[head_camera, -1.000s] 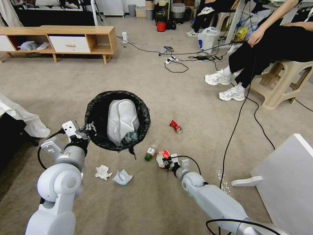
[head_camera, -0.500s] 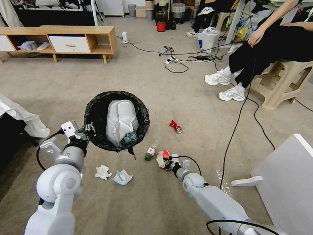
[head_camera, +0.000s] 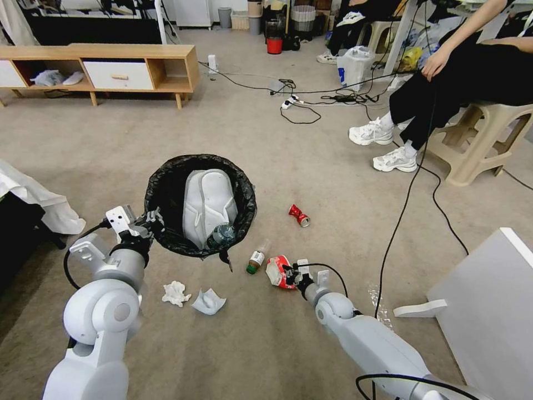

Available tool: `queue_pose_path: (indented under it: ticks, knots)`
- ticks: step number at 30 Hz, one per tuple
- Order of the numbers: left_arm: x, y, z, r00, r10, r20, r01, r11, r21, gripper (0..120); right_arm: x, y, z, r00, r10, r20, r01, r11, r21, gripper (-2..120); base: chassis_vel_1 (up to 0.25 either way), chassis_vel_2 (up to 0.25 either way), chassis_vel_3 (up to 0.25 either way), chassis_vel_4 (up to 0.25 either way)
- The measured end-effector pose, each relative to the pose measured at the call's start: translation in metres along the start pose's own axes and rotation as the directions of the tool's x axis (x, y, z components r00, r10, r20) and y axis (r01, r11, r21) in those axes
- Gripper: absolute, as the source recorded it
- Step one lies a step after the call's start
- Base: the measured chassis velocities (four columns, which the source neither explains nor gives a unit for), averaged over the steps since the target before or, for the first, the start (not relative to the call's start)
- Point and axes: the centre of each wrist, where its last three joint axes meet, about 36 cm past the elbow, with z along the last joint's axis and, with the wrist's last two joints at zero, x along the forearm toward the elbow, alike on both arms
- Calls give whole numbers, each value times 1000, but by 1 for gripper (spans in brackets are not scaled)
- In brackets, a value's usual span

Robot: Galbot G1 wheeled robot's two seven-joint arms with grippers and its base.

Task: Pick up the trash bin and place the garbage on the floor into it.

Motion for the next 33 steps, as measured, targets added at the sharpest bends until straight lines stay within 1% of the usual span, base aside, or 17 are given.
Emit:
queue_pose_path:
  ticks: [1, 2, 4, 6, 8, 9, 10, 11, 14, 15, 16, 19, 20, 21, 23, 25, 33]
  knots:
    - [0, 0, 0, 1000, 0, 0, 0, 1000, 0, 5, 0, -1, 3, 1000, 2, -4, -2, 1000, 2, 8, 0, 0, 0, 0]
    - [0, 0, 0, 1000, 0, 0, 0, 1000, 0, 5, 0, -1, 3, 1000, 2, -4, -2, 1000, 2, 8, 0, 0, 0, 0]
    - [0, 0, 0, 1000, 1, 0, -1, 1000, 1, 5, -1, -1, 8, 1000, 6, -15, -5, 1000, 5, 20, 0, 0, 0, 0]
    - [0, 0, 0, 1000, 1, 0, -1, 1000, 1, 5, -2, 0, 9, 1000, 4, -19, -4, 1000, 6, 23, 0, 0, 0, 0]
    - [0, -1, 1, 1000, 1, -1, -1, 1000, 2, 5, -6, 2, 10, 1000, -3, -21, 3, 1000, 10, 34, 0, 0, 0, 0]
    - [0, -1, 1, 1000, 1, -1, -1, 1000, 2, 5, -6, 2, 10, 1000, -3, -21, 3, 1000, 10, 34, 0, 0, 0, 0]
    - [1, -1, 0, 1000, 1, 0, -1, 1000, 2, 5, -10, 3, 10, 1000, -8, -20, 9, 1000, 16, 42, 0, 0, 0, 0]
    - [1, -1, 0, 1000, 1, 0, -1, 1000, 2, 5, -10, 3, 10, 1000, -8, -20, 9, 1000, 16, 42, 0, 0, 0, 0]
    - [1, -1, 0, 1000, 2, 1, -2, 1000, 2, 5, -16, 6, 9, 1000, -16, -18, 16, 1000, 21, 51, 0, 0, 0, 0]
    - [2, -1, 0, 1000, 2, 0, -2, 1000, 2, 5, -20, 9, 7, 1000, -20, -15, 20, 1000, 23, 58, 0, 0, 0, 0]
    - [2, -1, 0, 1000, 2, 0, -2, 1000, 2, 5, -20, 9, 7, 1000, -20, -15, 20, 1000, 23, 58, 0, 0, 0, 0]
    - [3, -1, 0, 1000, 1, 0, -1, 1000, 2, 5, -29, 12, 3, 1000, -29, -11, 30, 999, 30, 74, 0, 0, 0, 0]
    - [3, -1, 0, 1000, 1, 0, -1, 1000, 2, 5, -29, 12, 3, 1000, -29, -11, 30, 999, 30, 74, 0, 0, 0, 0]
    - [3, -1, 1, 1000, 1, 0, -1, 1000, 2, 5, -34, 14, 2, 999, -37, -7, 37, 999, 39, 82, 0, 0, 0, 0]
    - [4, -1, 1, 1000, 1, 0, -1, 1000, 3, 5, -37, 13, 3, 999, -36, -6, 36, 998, 45, 85, 0, 0, 0, 0]
    - [5, 0, 1, 1000, -3, 0, 3, 1000, 1, 5, -46, 9, 7, 1000, -25, -11, 26, 998, 63, 97, 0, 0, 0, 0]
    - [7, 0, 2, 1000, -1, 2, 1, 1000, 1, 5, -46, 8, 6, 1000, -27, -4, 27, 998, 63, 100, 0, 0, 0, 0]
